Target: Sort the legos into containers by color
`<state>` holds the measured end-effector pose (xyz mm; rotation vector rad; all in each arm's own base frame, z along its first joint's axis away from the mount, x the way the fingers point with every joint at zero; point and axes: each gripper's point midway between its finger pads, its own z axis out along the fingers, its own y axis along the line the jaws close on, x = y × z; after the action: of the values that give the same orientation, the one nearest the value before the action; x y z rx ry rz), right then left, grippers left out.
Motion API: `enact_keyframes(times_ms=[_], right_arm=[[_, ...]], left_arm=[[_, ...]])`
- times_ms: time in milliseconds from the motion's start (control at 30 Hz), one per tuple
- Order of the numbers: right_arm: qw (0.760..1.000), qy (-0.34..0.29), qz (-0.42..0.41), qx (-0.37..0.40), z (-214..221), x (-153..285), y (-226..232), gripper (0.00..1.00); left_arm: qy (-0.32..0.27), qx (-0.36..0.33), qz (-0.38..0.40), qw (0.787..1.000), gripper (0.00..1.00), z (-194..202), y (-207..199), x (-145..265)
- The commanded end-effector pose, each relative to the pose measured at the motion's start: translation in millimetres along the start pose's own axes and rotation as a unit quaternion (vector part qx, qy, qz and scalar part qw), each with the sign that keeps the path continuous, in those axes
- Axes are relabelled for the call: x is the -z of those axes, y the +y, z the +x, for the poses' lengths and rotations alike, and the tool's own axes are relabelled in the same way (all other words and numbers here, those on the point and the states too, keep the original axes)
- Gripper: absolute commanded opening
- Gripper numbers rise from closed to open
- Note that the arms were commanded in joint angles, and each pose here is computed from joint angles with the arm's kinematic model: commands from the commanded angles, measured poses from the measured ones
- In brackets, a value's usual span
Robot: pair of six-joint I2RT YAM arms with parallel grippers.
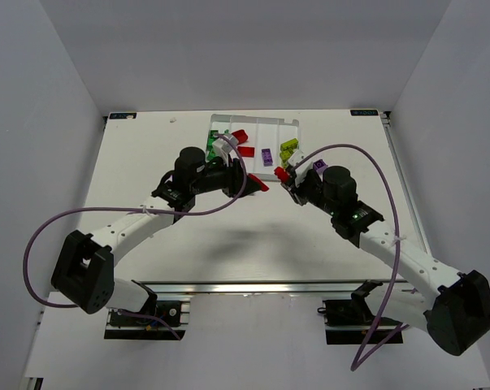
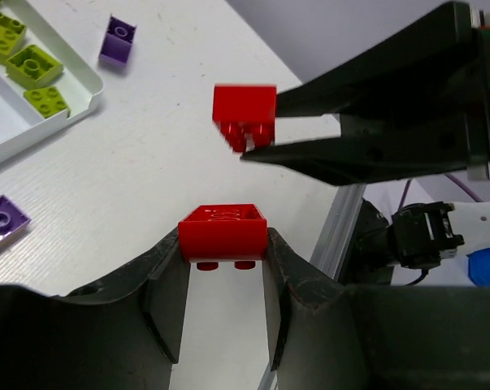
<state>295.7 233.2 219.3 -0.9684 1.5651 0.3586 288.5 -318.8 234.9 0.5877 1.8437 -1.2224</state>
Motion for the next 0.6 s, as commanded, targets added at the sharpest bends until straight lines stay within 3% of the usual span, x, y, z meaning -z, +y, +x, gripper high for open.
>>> enact_keyframes(times_ms=[0, 200, 333, 467, 500, 533, 567], right_arm=[[0.999, -0.013, 0.049, -0.002, -11.4, -2.3, -27.4, 0.0], [0.998, -0.005, 0.056, 0.0, -11.3, -10.6, -38.8, 0.0], [0.999, 0.012, 0.044, 0.018, -14.8, -38.3, -51.8, 0.0], [0.998, 0.058, 0.001, 0.015, 6.3, -101.5, -55.4, 0.0], [0.999, 0.041, 0.003, 0.017, -16.0, -116.1, -66.7, 0.0], [0.997, 0.08, -0.019, 0.001, 13.1, -138.0, -59.3, 0.0], [0.996, 0.086, -0.027, -0.01, 14.9, -149.7, -58.7, 0.0]], left_arm=[[-0.02, -0.028, -0.011, 0.999, 0.0, -18.4, -5.4, 9.2], [-0.031, -0.034, -0.035, 0.998, 0.0, -25.0, -0.5, 13.8], [-0.062, -0.026, -0.128, 0.989, 0.0, -38.8, 32.6, 27.5], [-0.118, -0.014, -0.216, 0.969, 0.0, -61.0, 63.1, 55.6], [-0.132, -0.015, -0.23, 0.964, 0.0, -67.3, 67.7, 63.2], [-0.147, -0.022, -0.241, 0.959, 0.0, -74.3, 66.9, 72.2], [-0.156, -0.026, -0.253, 0.954, 0.0, -78.2, 68.6, 78.3]])
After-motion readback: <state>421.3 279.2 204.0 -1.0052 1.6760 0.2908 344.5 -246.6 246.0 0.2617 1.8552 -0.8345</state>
